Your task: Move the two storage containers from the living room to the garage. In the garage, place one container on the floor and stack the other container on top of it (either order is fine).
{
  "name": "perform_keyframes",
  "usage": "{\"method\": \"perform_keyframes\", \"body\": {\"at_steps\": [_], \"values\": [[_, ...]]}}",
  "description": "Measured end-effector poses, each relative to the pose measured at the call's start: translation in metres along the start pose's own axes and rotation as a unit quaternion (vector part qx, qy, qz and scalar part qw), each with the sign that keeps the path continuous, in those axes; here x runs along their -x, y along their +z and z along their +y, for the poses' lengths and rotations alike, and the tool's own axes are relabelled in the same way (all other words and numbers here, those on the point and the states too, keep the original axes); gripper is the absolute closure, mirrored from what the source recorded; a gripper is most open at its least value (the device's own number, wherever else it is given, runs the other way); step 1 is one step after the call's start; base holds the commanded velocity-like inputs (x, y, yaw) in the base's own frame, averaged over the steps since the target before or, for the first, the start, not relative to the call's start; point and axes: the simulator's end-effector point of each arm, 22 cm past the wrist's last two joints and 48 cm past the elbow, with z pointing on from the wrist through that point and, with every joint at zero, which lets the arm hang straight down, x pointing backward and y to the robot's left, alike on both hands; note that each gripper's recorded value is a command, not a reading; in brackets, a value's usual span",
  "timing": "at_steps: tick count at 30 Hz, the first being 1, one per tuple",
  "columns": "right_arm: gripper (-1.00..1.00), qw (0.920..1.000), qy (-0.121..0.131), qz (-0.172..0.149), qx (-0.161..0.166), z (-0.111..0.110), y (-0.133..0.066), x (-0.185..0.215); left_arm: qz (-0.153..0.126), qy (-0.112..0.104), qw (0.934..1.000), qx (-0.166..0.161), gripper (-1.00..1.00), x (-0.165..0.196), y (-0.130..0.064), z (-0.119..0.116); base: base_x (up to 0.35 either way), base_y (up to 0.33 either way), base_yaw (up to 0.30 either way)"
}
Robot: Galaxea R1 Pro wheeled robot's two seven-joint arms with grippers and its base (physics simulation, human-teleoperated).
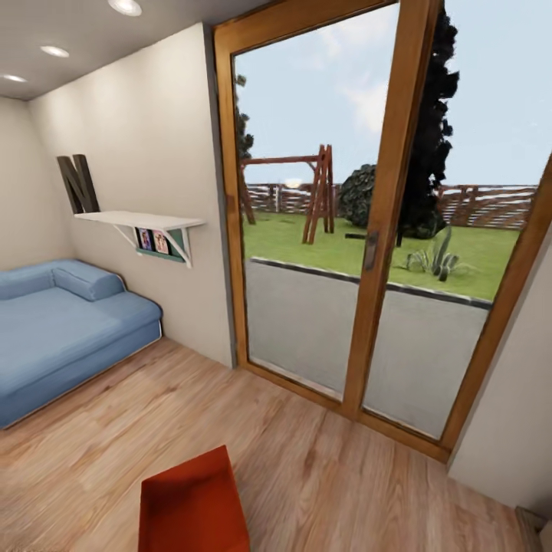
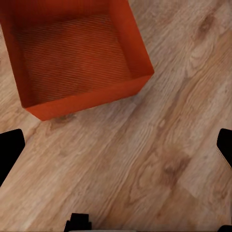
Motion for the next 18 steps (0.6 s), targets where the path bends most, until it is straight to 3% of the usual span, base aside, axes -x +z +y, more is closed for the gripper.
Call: {"method": "perform_keyframes", "body": {"at_steps": [18], "values": [[-1.00,1.0000,0.000,0.000,0.000,-0.0002,0.0003,0.0003,-0.001,-0.001,1.0000,0.000,-1.00,0.0005,0.0003,0.0000,0.024,-0.022,0.249]]}}
